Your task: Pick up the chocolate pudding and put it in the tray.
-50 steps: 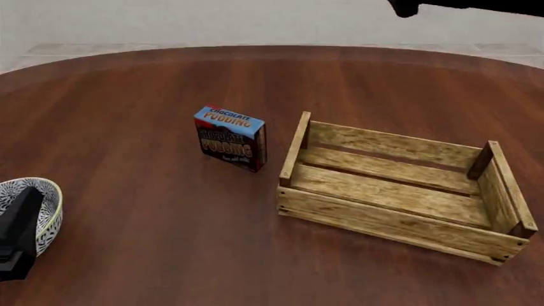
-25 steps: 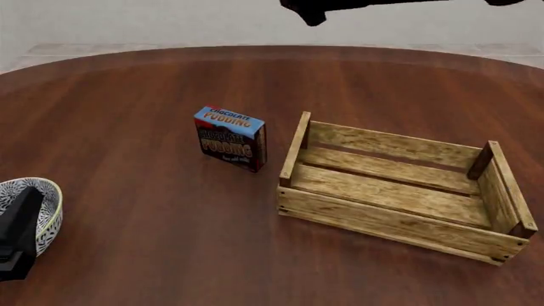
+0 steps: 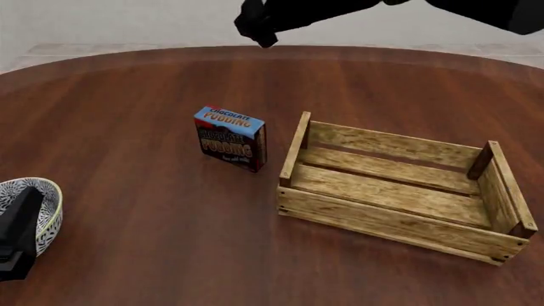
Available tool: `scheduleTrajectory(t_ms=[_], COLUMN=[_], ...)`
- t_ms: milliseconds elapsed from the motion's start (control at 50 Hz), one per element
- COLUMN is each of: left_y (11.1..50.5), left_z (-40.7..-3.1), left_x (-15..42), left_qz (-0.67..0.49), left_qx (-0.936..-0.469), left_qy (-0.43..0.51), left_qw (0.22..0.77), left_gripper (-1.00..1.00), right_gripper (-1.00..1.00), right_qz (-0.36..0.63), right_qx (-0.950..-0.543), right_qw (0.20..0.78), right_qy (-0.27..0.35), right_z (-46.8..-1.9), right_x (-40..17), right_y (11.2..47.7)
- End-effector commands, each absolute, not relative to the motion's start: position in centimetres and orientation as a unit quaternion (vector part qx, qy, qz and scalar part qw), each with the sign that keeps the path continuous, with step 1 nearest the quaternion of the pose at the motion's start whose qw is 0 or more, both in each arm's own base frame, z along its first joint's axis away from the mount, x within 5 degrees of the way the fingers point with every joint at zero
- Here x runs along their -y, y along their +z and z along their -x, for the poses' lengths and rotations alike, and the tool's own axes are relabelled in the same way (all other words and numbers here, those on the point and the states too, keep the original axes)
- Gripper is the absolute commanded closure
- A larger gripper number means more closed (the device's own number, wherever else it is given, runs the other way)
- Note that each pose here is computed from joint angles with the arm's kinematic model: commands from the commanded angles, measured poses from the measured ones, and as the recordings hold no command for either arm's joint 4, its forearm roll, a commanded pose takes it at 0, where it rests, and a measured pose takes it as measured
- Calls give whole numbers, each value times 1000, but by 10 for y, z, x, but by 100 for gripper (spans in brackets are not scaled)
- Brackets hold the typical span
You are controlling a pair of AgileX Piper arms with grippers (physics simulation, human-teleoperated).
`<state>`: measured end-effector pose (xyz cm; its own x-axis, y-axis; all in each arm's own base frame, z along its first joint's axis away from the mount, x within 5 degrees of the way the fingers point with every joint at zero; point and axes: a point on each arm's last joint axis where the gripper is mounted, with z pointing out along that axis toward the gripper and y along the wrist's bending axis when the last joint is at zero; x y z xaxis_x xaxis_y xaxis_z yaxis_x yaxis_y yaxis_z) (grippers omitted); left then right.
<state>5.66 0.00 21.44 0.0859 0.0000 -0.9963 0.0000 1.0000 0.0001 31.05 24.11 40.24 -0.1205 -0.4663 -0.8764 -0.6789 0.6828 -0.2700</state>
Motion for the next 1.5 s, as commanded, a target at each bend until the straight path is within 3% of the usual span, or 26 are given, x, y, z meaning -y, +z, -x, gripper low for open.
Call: scheduleTrajectory(t_ms=[20,640,1500], left_y=[214,214,214], left_z=[-57,-57,-57], left_x=[0,0,0], left_qz=[0,0,0], left_qx=[-676,-676,-676], left_qy=[0,0,0], left_qw=[737,737,737], left_gripper=[-100,-100,-100], right_gripper=[-100,-100,-100], right_qz=[410,449,504], right_qx=[-749,-764,-753], right_qw=[512,460,420], right_qy=[89,58,51], right_z=[-330,-369,-358], right_x=[-263,-284,-307], right_y=[388,337,306])
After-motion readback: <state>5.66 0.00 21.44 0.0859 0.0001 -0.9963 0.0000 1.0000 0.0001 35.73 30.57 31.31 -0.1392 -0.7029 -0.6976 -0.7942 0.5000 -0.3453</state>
